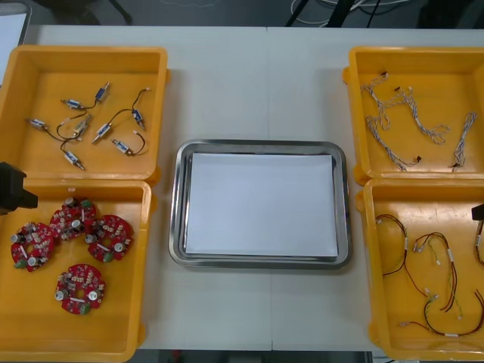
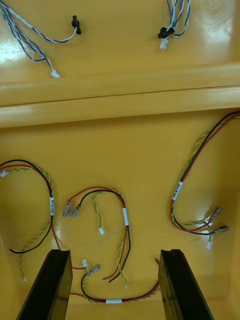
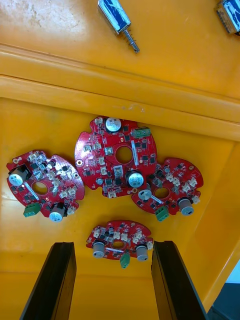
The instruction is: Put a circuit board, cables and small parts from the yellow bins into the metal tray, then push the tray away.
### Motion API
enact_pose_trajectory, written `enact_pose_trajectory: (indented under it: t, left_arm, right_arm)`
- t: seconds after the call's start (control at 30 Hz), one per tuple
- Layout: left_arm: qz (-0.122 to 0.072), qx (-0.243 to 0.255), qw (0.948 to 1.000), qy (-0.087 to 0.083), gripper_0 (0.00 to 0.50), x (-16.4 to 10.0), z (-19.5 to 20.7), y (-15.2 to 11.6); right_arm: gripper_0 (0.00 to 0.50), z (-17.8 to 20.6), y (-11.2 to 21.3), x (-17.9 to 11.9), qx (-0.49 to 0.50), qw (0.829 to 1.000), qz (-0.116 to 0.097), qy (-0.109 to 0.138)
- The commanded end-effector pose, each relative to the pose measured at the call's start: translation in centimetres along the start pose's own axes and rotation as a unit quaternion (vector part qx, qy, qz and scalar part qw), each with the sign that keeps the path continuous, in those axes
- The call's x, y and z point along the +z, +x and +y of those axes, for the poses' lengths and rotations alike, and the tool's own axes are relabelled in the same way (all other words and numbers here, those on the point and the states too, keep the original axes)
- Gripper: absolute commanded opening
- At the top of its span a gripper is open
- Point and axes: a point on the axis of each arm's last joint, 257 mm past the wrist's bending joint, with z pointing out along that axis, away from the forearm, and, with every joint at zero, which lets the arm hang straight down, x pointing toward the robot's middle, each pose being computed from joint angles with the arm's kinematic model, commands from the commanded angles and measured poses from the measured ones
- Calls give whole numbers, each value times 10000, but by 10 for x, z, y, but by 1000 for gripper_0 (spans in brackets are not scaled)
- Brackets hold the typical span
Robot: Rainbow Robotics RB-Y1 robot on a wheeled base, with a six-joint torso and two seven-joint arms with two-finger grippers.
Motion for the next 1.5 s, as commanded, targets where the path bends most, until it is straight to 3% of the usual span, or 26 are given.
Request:
enact_pose_trajectory:
  t: [0.03, 0.1, 0.33, 0.57, 0.93, 1.13, 1.3, 1.5]
  left_arm:
    - [-83, -414, 9991, 43, 446, -3, 2, -1]
    - [-123, -346, 9993, 68, 445, -4, -1, 0]
    - [-309, -65, 9990, 318, 445, 1, -16, 18]
    - [-187, 304, 9986, 392, 445, 5, -24, 56]
    - [7, 722, 9960, 530, 444, 28, -27, 103]
    - [149, 962, 9943, 424, 444, 41, -20, 123]
    - [157, 1274, 9913, 296, 444, 53, -14, 133]
    - [-38, 1679, 9857, 129, 445, 72, -12, 141]
  right_arm:
    - [500, -13, 5, -2, -421, 9988, 78, 235]
    - [500, -14, 12, 1, -443, 9986, 168, 240]
    - [500, -11, 15, 22, -574, 9982, -128, 138]
    - [500, -9, 23, 44, -667, 9968, -420, 91]
    - [500, -21, 36, 78, -559, 9974, -448, -34]
    - [500, -21, 38, 93, -425, 9984, -361, -134]
    - [500, -23, 43, 105, -340, 9991, -195, -172]
    - [500, -20, 47, 110, -383, 9991, -101, -158]
